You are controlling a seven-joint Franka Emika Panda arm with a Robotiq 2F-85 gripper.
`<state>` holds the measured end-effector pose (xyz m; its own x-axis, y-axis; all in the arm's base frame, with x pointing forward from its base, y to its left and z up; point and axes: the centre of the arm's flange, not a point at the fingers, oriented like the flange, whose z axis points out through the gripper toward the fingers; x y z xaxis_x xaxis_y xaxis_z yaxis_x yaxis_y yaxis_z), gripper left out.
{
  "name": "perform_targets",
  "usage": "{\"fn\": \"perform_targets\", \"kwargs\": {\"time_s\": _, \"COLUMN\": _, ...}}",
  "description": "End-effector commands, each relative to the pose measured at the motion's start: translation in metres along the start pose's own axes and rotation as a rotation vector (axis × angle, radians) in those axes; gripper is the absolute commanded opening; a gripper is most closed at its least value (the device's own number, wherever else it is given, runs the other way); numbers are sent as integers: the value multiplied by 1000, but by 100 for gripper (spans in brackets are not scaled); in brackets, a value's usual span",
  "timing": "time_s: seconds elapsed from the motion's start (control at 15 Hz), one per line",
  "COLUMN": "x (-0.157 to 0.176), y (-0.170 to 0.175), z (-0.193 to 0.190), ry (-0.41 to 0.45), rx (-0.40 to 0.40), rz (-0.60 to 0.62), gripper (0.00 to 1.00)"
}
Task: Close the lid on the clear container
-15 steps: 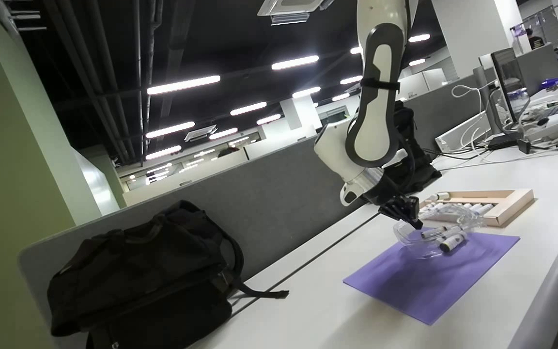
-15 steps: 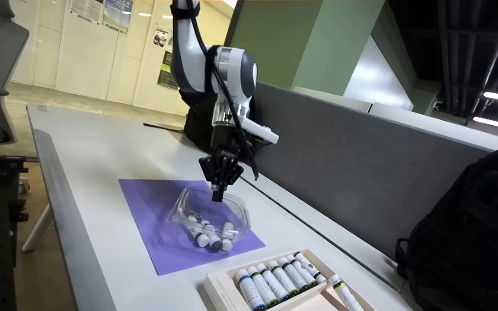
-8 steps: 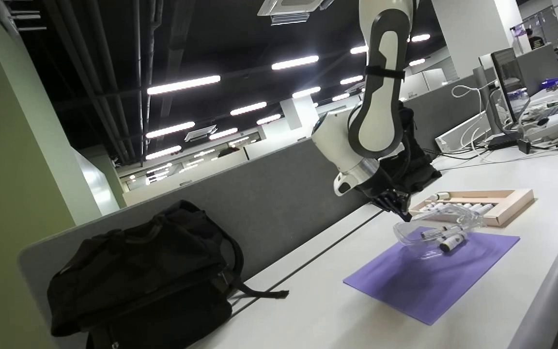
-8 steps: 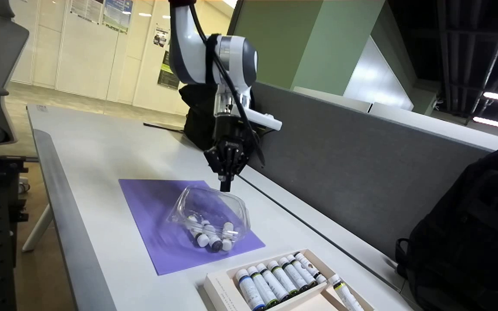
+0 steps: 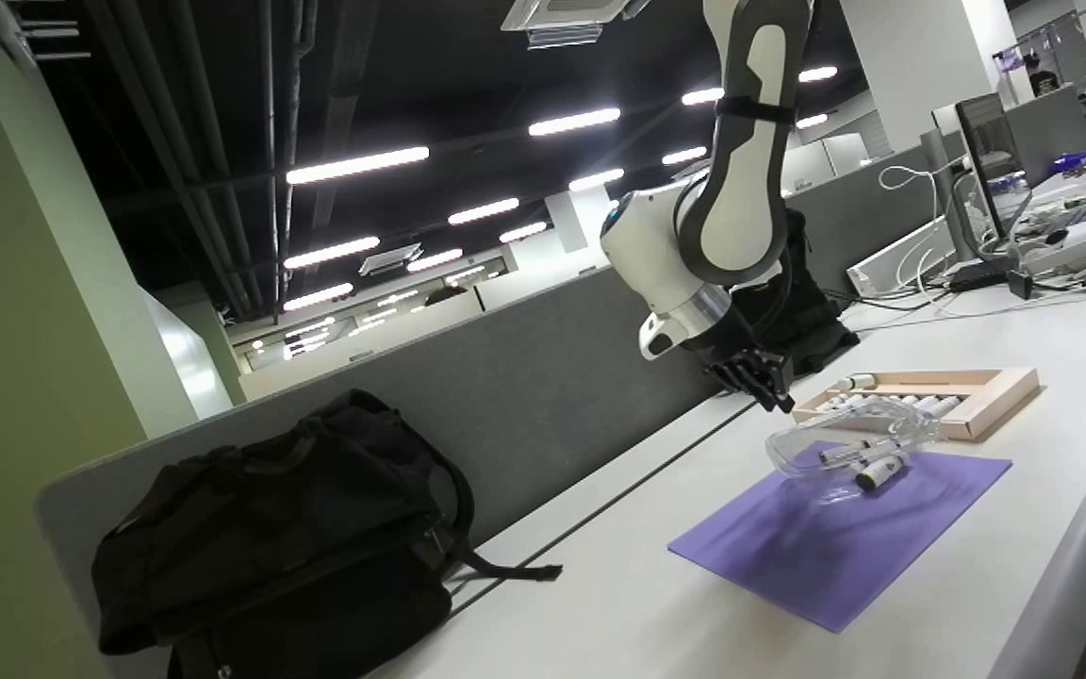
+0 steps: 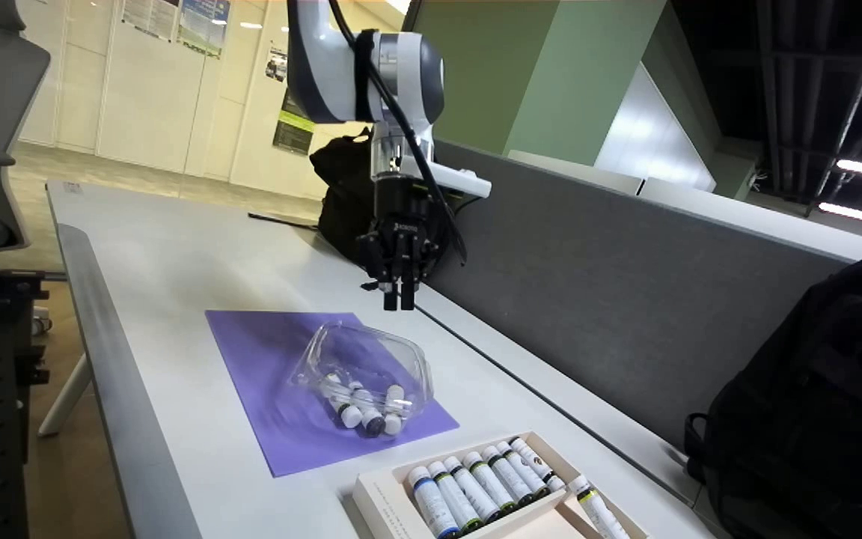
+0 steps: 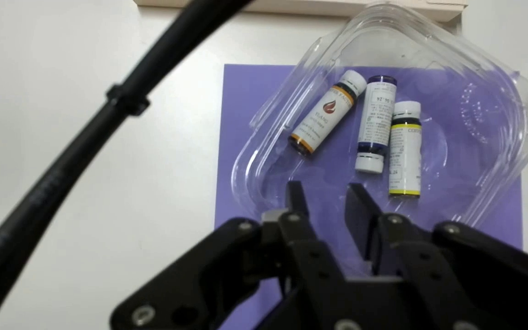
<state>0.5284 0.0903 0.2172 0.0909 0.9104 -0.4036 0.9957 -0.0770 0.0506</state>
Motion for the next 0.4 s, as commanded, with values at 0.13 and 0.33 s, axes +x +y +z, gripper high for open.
{"fn": "perform_targets", "kwargs": {"time_s": 0.13, "x": -4, "y": -1, "z": -7, "ry": 1, "rx": -9, "rz": 8, "gripper": 41}}
{"fn": "perform_targets", "kwargs": {"time_s": 0.33, "x": -3, "y": -2, "z": -6, "ry": 0, "rx": -7, "rz": 9, "gripper": 41}}
